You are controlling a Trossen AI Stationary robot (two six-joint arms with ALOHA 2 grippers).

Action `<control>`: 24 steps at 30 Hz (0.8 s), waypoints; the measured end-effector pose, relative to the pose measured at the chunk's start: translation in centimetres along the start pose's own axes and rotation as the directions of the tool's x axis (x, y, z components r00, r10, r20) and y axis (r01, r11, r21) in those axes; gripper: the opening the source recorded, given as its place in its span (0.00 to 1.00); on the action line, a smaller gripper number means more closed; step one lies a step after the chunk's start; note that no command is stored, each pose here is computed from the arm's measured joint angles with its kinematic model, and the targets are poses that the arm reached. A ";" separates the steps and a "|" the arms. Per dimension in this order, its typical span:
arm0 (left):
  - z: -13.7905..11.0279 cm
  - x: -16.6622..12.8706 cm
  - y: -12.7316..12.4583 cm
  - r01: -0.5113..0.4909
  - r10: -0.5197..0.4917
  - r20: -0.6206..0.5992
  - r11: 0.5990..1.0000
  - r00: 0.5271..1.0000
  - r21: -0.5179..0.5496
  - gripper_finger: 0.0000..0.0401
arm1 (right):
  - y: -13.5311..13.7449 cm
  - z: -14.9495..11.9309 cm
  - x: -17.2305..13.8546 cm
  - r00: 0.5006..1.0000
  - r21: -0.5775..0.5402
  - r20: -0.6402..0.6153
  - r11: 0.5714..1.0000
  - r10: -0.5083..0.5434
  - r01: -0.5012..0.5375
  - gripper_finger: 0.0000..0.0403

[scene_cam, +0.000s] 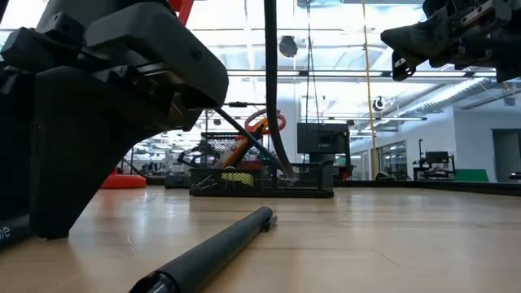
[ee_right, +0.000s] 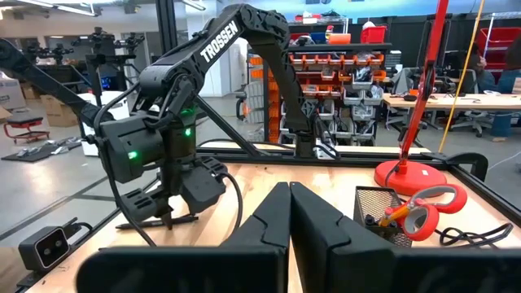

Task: Pick and place office supplies into organizer
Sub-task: Put the black ballpen into the black desk organizer

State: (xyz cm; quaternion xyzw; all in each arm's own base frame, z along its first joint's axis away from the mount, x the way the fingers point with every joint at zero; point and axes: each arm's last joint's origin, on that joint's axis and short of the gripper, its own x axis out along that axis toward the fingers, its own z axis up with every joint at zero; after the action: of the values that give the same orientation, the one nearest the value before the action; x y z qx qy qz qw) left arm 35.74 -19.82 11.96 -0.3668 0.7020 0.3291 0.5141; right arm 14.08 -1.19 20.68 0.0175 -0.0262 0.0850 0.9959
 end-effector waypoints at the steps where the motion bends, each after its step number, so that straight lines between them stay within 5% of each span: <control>1: -0.1 0.0 -0.1 0.007 -0.007 -0.001 1.000 1.000 -0.012 0.62 | 0.0 0.0 0.0 1.000 0.000 0.000 1.000 0.000 0.000 0.00; 11: -1.1 0.4 -0.9 0.085 -0.081 0.033 0.982 0.996 -0.168 0.62 | 0.0 0.0 0.0 1.000 0.000 0.000 1.000 -0.001 0.001 0.00; 18: -0.5 0.5 -1.0 0.084 -0.078 0.057 0.989 0.995 -0.118 0.60 | 0.0 0.0 0.0 1.000 0.000 0.001 1.000 0.000 0.000 0.00; 24: -0.1 1.1 -1.0 0.054 -0.054 0.039 0.998 0.998 -0.020 0.44 | 0.0 0.0 0.0 1.000 -0.001 0.005 1.000 0.000 0.000 0.00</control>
State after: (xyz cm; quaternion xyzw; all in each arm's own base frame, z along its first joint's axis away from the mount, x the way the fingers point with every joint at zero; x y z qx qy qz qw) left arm 36.33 -20.63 10.86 -0.3847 0.6782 0.3296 0.5323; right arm 14.08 -1.19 20.72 0.0172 -0.0285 0.0849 0.9958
